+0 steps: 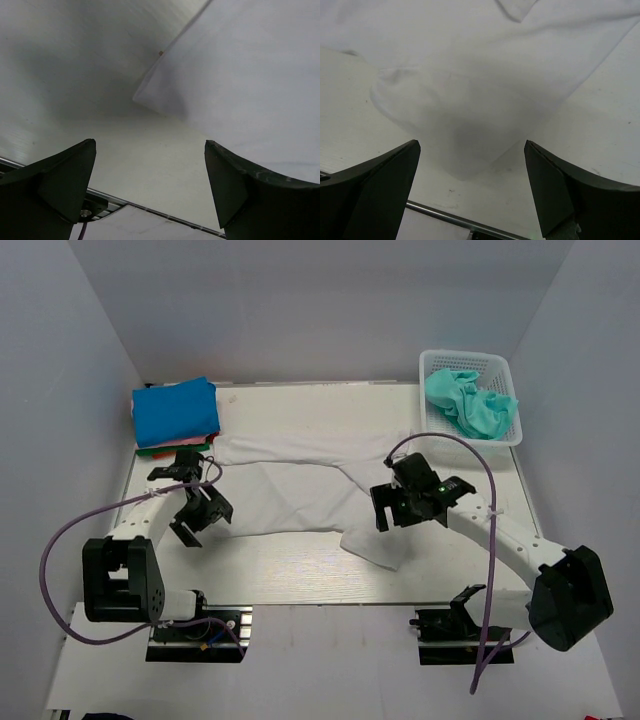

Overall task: Fold and stack the t-shirts
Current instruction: Grap the side of the flattened tshirt closest away from the robot with both arms

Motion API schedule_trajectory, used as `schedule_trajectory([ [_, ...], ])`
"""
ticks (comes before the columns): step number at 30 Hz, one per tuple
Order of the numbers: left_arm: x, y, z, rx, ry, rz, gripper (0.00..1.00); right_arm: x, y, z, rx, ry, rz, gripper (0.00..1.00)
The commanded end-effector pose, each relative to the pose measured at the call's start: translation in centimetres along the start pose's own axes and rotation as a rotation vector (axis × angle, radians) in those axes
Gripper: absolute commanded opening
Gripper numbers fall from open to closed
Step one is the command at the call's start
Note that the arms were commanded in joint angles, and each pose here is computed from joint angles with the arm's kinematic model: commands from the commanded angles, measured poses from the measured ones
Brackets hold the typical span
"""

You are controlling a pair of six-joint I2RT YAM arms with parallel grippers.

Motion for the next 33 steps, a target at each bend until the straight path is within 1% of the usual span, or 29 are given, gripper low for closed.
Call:
schedule_trajectory([
  [1, -0.3, -0.5, 1.3, 0.052, -0.025, -0.045, 1.0, 1.3, 0.9, -0.2, -0.037, 0.029, 0.002, 0.9],
  [3, 0.0, -0.4, 2.3, 0.048, -0.018, -0.053, 1.0, 1.9, 1.2, 0.1, -0.046, 0.039, 0.015, 0.9],
  [4, -0.2, -0.3, 2.3, 0.041, -0.034, -0.063, 1.0, 2.2, 1.2, 0.1, -0.042, 0.038, 0.008, 0.9],
  [5, -0.1, -0.2, 2.6, 0.042, -0.036, -0.063, 0.97, 2.5, 1.2, 0.3, -0.041, 0.043, 0.001, 0.9],
  [6, -0.1, -0.1, 3.1, 0.029, -0.057, -0.065, 0.92, 2.5, 1.2, 0.3, -0.023, 0.035, -0.002, 0.9],
  [7, 0.1, 0.0, 3.5, 0.028, -0.056, -0.054, 0.83, 2.8, 1.2, 0.4, -0.018, 0.041, -0.013, 0.9],
  [9, 1.0, 0.6, 4.6, -0.027, -0.011, -0.049, 0.67, 2.9, 1.2, 0.5, 0.014, 0.042, -0.011, 0.9],
  [10, 0.8, 0.8, 4.8, -0.039, -0.017, -0.058, 0.59, 3.2, 1.4, 0.5, 0.012, 0.049, -0.015, 0.9],
  [11, 1.1, 1.0, 5.3, -0.061, 0.0, -0.055, 0.57, 3.7, 1.2, 0.7, 0.02, 0.064, -0.007, 0.9],
  [13, 0.7, 1.0, 5.4, -0.061, -0.029, -0.058, 0.56, 4.4, 1.0, 0.9, 0.018, 0.084, 0.0, 0.9],
  [14, 0.8, 1.0, 5.6, -0.065, -0.021, -0.057, 0.55, 5.0, 1.1, 1.0, 0.016, 0.098, 0.0, 0.9],
  [18, 0.0, 0.8, 5.5, -0.051, -0.05, -0.069, 0.55, 6.3, 0.8, 1.3, 0.043, 0.114, 0.0, 0.9],
  [19, 0.0, 0.8, 5.1, -0.056, -0.042, -0.058, 0.55, 6.4, 0.7, 1.3, 0.051, 0.115, 0.0, 0.9],
  [23, -0.5, 0.9, 3.8, -0.045, -0.091, -0.054, 0.55, 7.0, 0.8, 1.3, 0.073, 0.129, -0.029, 0.9],
  [27, -1.4, 0.6, 2.9, -0.032, -0.134, -0.059, 0.56, 7.5, 1.0, 1.1, 0.06, 0.146, -0.046, 0.9],
  [33, -2.1, 0.3, 2.8, -0.053, -0.119, -0.083, 0.54, 8.4, 1.0, 1.9, 0.076, 0.164, -0.068, 0.9],
])
Point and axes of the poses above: each gripper's point midway between its finger pads, its own z axis out along the fingers, its own y axis along the line the jaws close on, x = y × z, the point moved 10 cm from there along -z, back along the fingers, and after that the axes turned 14 degrees about z, right-handed, at the moved point
